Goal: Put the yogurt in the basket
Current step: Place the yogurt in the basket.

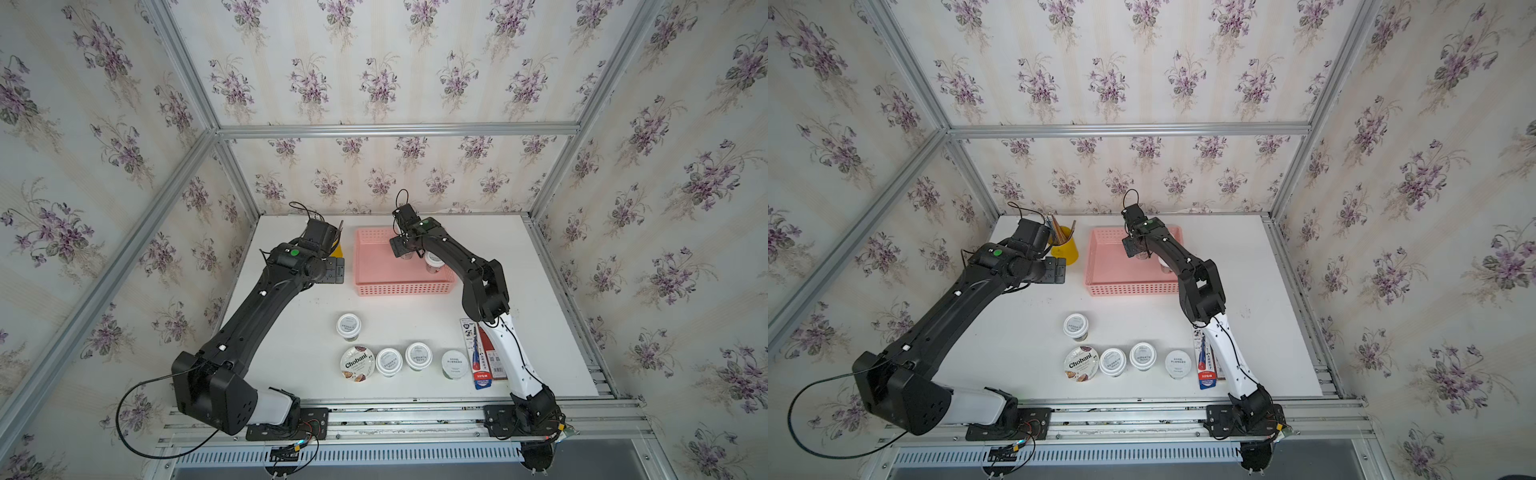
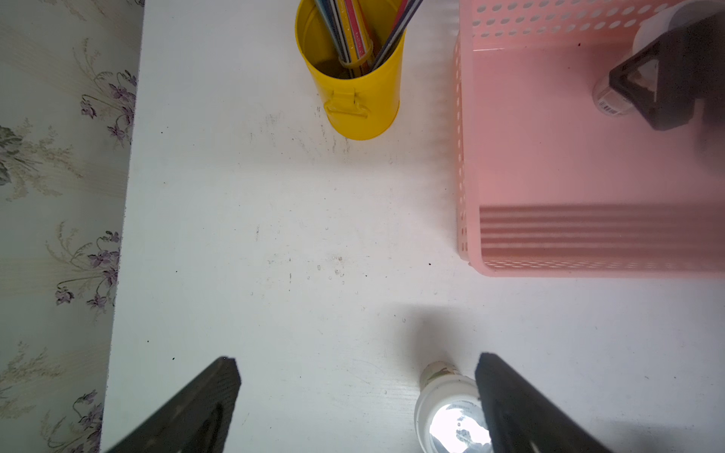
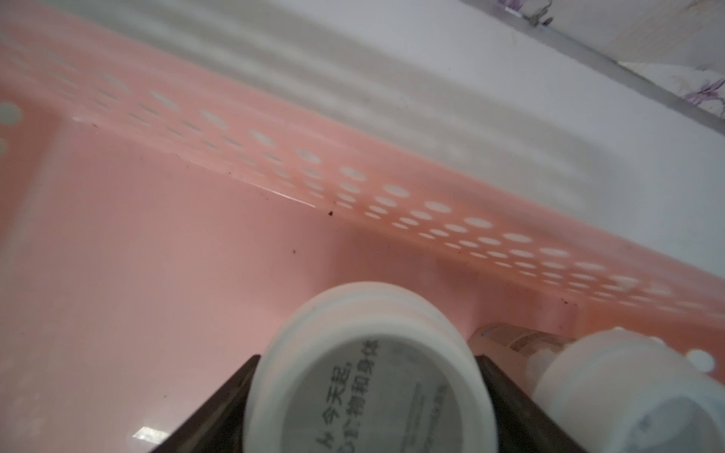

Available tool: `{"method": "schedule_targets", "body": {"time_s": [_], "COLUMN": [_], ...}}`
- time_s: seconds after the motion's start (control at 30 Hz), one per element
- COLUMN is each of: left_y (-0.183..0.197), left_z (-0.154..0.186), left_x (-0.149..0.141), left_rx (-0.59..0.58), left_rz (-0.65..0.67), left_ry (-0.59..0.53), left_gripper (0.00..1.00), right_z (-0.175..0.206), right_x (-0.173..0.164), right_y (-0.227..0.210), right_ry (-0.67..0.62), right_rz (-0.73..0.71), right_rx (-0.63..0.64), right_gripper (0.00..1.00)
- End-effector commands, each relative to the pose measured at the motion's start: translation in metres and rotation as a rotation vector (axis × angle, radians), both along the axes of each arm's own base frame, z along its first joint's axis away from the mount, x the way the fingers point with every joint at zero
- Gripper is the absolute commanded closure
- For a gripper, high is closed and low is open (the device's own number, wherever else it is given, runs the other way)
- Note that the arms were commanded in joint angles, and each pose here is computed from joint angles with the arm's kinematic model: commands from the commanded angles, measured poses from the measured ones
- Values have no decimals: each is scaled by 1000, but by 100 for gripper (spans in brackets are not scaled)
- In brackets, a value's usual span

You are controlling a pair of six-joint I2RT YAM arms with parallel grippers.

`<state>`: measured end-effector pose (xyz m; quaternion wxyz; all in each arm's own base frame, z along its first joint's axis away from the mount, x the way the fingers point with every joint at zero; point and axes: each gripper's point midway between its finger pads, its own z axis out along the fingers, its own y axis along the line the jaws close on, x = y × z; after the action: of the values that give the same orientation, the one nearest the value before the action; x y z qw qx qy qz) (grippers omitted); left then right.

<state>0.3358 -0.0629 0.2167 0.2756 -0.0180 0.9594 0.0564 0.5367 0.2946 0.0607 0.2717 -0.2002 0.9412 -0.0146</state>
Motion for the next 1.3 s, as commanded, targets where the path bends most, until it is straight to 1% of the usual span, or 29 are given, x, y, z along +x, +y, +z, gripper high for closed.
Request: {"method": "schedule_targets", "body": {"time_s": [0.0,0.13,0.3,0.33,0.37,0.5,0.6,0.7,1.1,1.27], "left_y": [2,2,2,2,1,1,1,2,2,2], "left_z": [2,2,2,2,-7,-6,-6,-5,-3,-3], "left_x": [2,2,3,3,6,6,5,5,6,6], "left_rx": [9,9,8,8,16,16,17,17,15,16], "left_rz": [7,6,8,8,8,7,9,9,10,8], "left_ry": [-11,-11,-13,-13,16,14,12,11,2,4], "left_gripper": [1,1,1,1,1,1,1,1,1,1], "right_z": [2,4,15,26,39,48,52,51,35,33], "right_x": [4,4,2,1,1,-1,-2,-1,1,-1], "right_y": [-3,-3,3,6,8,12,16,16,5,5], "right_ry": [-20,-20,-20,-33,-50,-55,-64,-64,-49,-41], "right_rz": [-4,-4,10,16,20,30,34,34,9,12], "right_rx": [-13,-13,25,42,58,80,91,91,44,47], "right_gripper": [16,15,12,12,11,10,12,14,14,18]}}
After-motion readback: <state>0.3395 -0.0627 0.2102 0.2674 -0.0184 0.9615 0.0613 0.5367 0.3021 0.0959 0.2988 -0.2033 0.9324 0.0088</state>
